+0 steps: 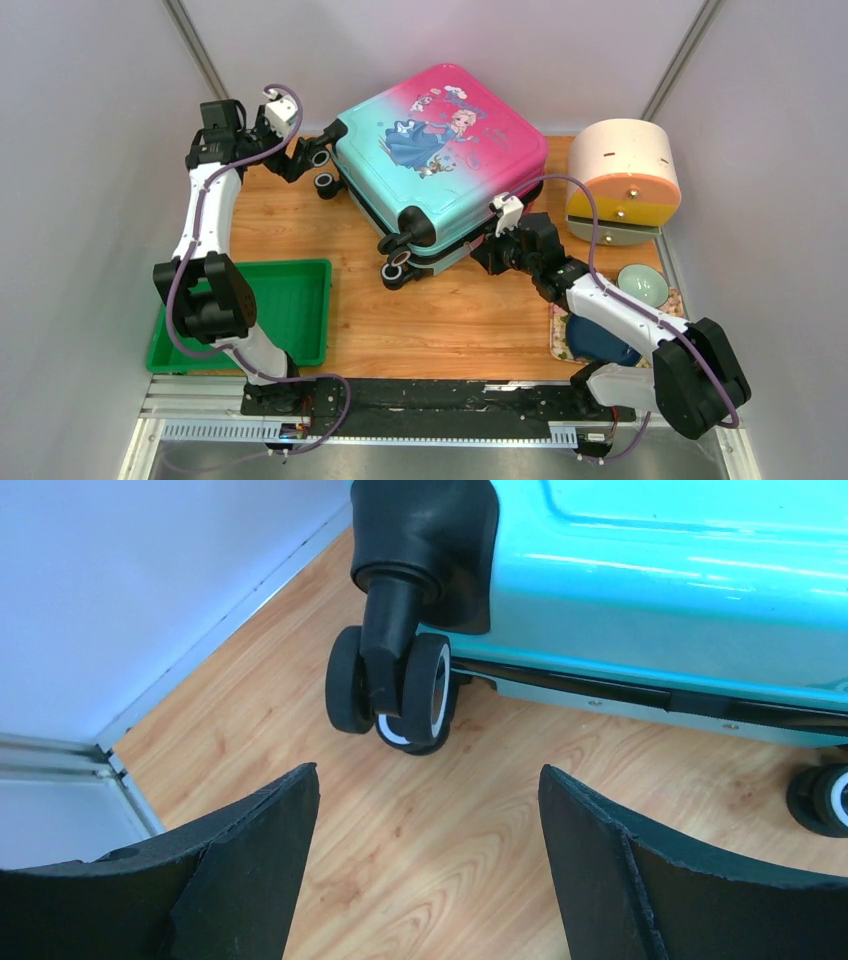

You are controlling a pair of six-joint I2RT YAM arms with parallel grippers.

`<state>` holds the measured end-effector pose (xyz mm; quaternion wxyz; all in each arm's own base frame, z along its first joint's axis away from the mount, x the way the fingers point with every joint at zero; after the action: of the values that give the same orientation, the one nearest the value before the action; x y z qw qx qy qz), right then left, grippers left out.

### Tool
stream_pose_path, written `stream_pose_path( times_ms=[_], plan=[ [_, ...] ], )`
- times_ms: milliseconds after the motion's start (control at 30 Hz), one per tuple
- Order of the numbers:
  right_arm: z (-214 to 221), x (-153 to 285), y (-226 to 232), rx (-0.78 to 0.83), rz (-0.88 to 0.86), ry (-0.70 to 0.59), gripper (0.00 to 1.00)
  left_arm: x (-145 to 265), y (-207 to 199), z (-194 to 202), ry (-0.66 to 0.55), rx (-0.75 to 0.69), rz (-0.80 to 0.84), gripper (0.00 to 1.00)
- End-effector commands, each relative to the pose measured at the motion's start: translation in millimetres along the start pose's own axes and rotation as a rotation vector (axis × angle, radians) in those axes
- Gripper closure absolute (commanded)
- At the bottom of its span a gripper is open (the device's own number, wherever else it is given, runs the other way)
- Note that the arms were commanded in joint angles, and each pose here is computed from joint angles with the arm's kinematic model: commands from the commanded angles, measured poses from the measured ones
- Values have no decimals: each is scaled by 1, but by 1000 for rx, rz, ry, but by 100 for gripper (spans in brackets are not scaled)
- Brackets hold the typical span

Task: Open, take out, and arrange the luggage

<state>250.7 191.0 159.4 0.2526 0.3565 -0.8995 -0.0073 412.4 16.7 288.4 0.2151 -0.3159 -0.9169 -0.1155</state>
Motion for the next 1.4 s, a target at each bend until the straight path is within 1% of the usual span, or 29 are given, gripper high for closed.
stream_pose_path(
  times_ms=[0, 167, 200, 233, 300, 367, 433, 600, 667, 700, 800, 833, 900, 933, 967, 1000, 1033, 1100, 1133, 1200, 1233, 1300, 1333, 1367],
  plan=[
    [-10, 5, 1, 40, -10, -34, 100, -9, 7, -12, -37, -70, 58, 11],
    [-10, 5, -1, 43, -4, -36, 100, -30, 13, 6, -35, -12, 85, 11],
    [-11, 6, -1, 44, -3, -38, 100, -34, 18, 6, -53, -22, 71, 12],
    [-11, 6, -2, 47, -3, -38, 100, -40, 18, 14, -43, -11, 75, 12],
    [-10, 7, -3, 47, -2, -36, 100, -47, 25, 15, -64, -10, 50, 11],
    [-9, 8, -3, 44, -13, -34, 100, -56, 31, 20, -66, 26, 33, 11],
    [-8, 7, -2, 39, -19, -31, 100, -65, 41, 16, -97, 23, 19, 12],
    [-8, 5, -4, 37, -10, -24, 100, -83, 42, 11, -118, 44, 105, 17],
    [-8, 3, -6, 34, 1, -21, 100, -90, 42, 9, -132, 46, 163, 23],
    [-9, 3, -7, 33, 2, -22, 100, -92, 40, 11, -120, 56, 178, 25],
    [-11, 2, -9, 30, 9, -24, 100, -99, 35, 11, -116, 32, 208, 38],
    [-12, 1, -11, 26, 15, -22, 100, -100, 33, 12, -114, 15, 217, 45],
    [-13, 1, -15, 18, 28, -21, 100, -101, 24, 15, -91, 9, 242, 53],
    [-14, 0, -17, 14, 33, -22, 100, -99, 22, 13, -91, -15, 247, 61],
    [-17, 0, -19, 11, 39, -28, 100, -97, 18, 15, -87, -12, 260, 67],
    [-16, -1, -22, 4, 42, -22, 100, -95, 15, 16, -79, -5, 263, 76],
    [-19, -2, -26, -3, 52, -28, 100, -89, 8, 19, -70, 1, 267, 99],
    [-26, -4, -31, -3, 61, -41, 100, -82, 3, 27, -38, 16, 249, 100],
    [-25, -7, -37, -8, 71, -33, 100, -74, -6, 33, -20, 13, 252, 100],
    [-38, -11, -41, 10, 73, -66, 100, -65, -18, 43, 11, 40, 248, 100],
    [-38, -16, -47, 9, 83, -62, 100, -55, -31, 52, 30, 68, 250, 100],
    [-57, -23, -53, 34, 81, -106, 100, -45, -44, 60, 37, 106, 236, 100],
    [-65, -25, -58, 38, 86, -121, 100, -35, -60, 70, 49, 170, 235, 100],
    [-65, -36, -64, 36, 75, -111, 100, -32, -65, 72, 35, 181, 221, 100]
  ],
)
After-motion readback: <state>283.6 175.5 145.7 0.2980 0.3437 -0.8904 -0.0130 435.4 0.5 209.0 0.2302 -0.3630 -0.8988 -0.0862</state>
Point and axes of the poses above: each gripper's point midway between its finger pads, its own x axis back along the fingers, its own y axis along the line the jaws close on, z = x × y, the point moved 6 cm from there along x, back along the fingers, and after that the axes turned 7 degrees about x, right-handed, at the moved point
